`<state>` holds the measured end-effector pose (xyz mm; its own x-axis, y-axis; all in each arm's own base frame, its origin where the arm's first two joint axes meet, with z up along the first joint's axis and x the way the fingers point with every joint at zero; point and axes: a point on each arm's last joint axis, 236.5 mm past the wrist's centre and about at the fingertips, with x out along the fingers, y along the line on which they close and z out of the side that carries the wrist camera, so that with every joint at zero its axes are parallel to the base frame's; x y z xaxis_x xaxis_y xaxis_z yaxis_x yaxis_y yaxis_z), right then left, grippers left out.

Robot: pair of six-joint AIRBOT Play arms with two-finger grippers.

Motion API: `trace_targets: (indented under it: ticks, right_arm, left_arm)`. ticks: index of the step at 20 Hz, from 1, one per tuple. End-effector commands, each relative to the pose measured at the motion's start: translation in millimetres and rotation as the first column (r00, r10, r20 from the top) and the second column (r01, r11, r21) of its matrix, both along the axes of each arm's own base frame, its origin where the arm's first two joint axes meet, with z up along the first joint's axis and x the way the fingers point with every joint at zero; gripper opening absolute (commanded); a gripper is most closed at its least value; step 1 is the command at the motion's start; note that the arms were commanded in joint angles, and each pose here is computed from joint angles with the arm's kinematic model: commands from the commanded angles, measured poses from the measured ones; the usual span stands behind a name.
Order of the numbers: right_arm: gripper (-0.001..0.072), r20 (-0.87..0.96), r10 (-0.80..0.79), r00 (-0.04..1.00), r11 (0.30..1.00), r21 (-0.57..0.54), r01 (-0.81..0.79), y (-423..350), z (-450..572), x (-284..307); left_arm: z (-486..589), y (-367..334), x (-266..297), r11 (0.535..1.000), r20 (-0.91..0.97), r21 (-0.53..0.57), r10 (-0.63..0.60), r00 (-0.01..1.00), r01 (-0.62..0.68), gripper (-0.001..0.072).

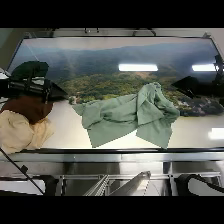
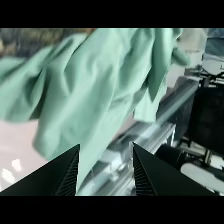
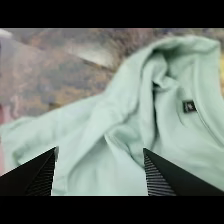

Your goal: Fold the shirts.

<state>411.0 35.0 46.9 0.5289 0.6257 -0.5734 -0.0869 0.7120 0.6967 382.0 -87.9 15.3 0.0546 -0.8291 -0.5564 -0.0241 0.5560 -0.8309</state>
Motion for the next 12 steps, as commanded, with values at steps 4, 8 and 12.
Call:
trace_targets:
  ticks: [4,8,12]
  right_arm:
    - [0.0603,-0.223,0.102,0.969,0.994,-0.017,-0.109,42,-83,-55]
    - [0.0603,-0.245,0.174,0.954,0.979,-0.066,-0.195,92,-117,-54]
    - [0.0603,-0.227,0.166,0.960,0.980,-0.073,-0.186,126,-133,-44]
  left_arm:
    - [-79,-42,-120,0.979,-0.258,0.146,-0.100,0.961,0.141,0.0344]
    - [-119,-71,-159,0.957,-0.264,0.236,-0.102,0.959,0.167,0.0344]
    - [-142,-100,-148,0.945,-0.233,0.267,-0.126,0.964,0.188,0.0344]
